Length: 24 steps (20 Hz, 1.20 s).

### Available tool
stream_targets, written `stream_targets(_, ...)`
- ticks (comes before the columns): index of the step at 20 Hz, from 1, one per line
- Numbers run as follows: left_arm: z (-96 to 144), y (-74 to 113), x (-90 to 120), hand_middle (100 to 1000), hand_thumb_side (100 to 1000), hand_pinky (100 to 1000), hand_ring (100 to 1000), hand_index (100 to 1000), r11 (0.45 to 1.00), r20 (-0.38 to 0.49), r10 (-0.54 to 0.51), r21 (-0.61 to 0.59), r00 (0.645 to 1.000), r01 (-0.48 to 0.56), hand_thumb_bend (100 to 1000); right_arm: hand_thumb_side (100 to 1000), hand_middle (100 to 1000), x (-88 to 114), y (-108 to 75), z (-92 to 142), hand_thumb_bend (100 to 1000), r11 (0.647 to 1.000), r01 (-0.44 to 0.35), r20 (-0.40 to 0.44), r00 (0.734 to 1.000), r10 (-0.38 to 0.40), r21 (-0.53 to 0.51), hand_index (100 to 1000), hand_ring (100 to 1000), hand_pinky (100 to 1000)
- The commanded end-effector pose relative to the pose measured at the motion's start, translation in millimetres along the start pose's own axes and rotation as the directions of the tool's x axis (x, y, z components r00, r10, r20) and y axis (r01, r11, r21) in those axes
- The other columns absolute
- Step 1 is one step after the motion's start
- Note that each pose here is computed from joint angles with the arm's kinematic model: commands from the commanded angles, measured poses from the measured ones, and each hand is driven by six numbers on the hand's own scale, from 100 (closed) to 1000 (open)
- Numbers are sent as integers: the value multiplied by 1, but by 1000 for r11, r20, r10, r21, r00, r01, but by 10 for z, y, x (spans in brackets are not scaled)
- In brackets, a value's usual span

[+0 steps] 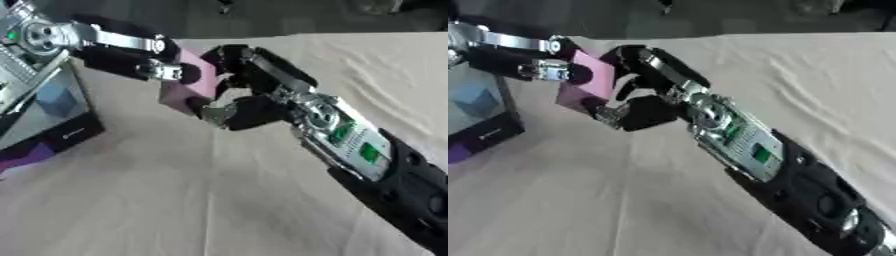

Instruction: Pick up the objects with one hand, pass them to the other hand, and then place them into the box on the other side of the table.

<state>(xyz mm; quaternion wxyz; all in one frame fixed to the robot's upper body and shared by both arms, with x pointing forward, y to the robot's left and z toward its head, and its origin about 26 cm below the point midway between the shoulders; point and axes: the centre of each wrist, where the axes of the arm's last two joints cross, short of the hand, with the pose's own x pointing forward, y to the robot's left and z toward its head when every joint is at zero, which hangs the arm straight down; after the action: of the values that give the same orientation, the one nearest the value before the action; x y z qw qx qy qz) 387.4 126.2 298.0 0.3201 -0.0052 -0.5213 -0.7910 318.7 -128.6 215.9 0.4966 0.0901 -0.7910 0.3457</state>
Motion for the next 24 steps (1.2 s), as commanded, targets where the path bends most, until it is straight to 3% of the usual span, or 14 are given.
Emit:
stream_targets(1,-56,1,141,751,1000,1000,937,819,999,51,-29,-29,998,30,192,100,469,22,-166,-11,250,999,-23,-14,1000,23,-47,410,721,580)
stream_targets(8,42,55,208,759,995,1000,946,847,996,47,-91,5,995,91,259,100,467,-31,-171,3,247,1000,26,-20,999,-26,14,409,722,577)
stream_targets(12,149,93,282,760,927,1000,947,851,987,33,-159,36,987,157,274,100,467,-68,-216,16,236,997,66,-10,998,-66,46,410,722,575)
stream_targets(19,291,117,350,751,715,1000,941,846,983,27,-178,61,984,176,106,100,467,-21,-286,49,217,998,41,42,998,-43,37,411,723,577)
stream_targets(24,329,128,384,749,672,1000,939,849,987,23,-145,70,989,143,100,100,466,-6,-308,59,209,999,25,55,998,-26,28,411,723,574)
